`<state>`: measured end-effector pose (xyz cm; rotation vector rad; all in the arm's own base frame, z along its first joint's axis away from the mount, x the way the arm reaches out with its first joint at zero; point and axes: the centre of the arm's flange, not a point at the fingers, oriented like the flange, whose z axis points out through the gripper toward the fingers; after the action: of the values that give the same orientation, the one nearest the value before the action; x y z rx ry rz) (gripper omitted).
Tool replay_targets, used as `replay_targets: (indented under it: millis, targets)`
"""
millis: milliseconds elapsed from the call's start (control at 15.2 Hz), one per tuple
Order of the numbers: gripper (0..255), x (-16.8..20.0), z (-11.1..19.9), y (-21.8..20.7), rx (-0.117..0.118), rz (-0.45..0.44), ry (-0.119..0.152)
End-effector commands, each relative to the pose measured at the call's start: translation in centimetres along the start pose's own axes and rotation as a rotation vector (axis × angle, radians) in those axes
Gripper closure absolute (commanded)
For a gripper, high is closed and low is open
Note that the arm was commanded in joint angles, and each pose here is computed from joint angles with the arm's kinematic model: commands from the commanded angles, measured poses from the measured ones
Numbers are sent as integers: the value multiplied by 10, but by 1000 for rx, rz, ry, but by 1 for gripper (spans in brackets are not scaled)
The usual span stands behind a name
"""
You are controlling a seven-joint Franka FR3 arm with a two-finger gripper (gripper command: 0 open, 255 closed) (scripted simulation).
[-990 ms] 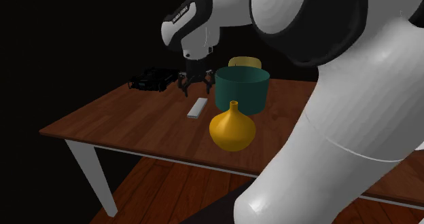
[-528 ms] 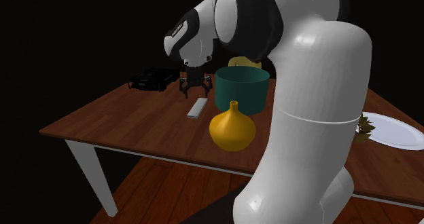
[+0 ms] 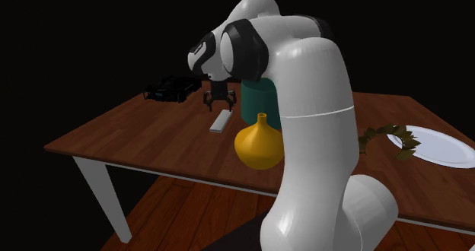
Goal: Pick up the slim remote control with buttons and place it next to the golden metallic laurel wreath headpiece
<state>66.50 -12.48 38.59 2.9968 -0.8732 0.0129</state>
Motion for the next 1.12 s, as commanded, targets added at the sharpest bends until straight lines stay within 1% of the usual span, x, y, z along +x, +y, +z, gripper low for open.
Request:
replay_targets:
  millis: [0, 528, 990, 1056]
  targets:
    - [0, 19, 16, 4, -2, 36, -5]
    - [0, 19, 56, 4, -2, 36, -5]
    - [0, 19, 56, 4, -2, 36, -5]
    - [255, 19, 56, 4, -2, 36, -5]
